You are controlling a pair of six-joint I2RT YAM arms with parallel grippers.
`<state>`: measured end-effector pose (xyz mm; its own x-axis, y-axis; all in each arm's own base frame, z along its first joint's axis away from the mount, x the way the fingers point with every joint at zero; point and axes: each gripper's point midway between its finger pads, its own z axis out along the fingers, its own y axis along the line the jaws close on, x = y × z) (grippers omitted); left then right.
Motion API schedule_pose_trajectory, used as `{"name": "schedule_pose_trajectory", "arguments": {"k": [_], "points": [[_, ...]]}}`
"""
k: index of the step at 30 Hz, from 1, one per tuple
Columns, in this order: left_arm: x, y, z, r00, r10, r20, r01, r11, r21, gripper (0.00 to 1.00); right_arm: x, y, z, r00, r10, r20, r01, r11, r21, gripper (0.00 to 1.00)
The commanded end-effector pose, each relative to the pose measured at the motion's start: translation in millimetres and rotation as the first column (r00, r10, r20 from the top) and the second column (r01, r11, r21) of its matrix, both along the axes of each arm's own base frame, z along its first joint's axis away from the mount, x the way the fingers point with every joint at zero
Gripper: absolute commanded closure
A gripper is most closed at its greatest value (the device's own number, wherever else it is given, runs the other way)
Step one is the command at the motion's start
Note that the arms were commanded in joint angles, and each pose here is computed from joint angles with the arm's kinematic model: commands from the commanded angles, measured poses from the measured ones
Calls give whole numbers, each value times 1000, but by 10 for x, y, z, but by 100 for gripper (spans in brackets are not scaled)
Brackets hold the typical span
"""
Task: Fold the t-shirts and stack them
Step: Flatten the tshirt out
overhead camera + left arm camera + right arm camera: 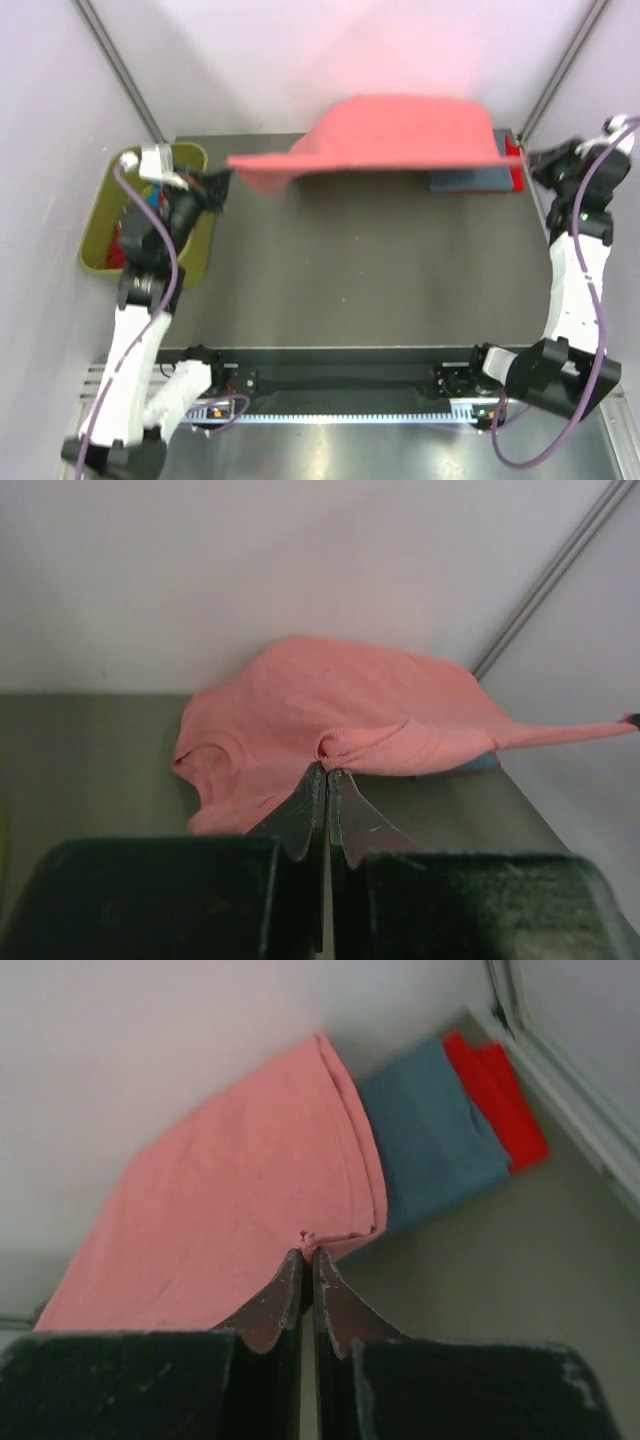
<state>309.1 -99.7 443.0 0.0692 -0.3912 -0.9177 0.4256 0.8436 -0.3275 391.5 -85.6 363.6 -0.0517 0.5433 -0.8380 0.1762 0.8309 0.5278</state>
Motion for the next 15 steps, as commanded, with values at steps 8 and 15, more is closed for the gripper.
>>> {"name": "schedule_pose_trajectory", "arguments": {"k": [8, 15], "points": [[-886, 52, -1640, 921, -48, -386, -54, 967, -250, 100, -1098, -218, -1971, 839, -314, -444, 383, 921, 73, 99], [-920, 135, -2516, 791, 5, -612, -186, 954, -234, 100, -1707, -348, -2764, 671, -443, -594, 556, 831, 8, 100]]}}
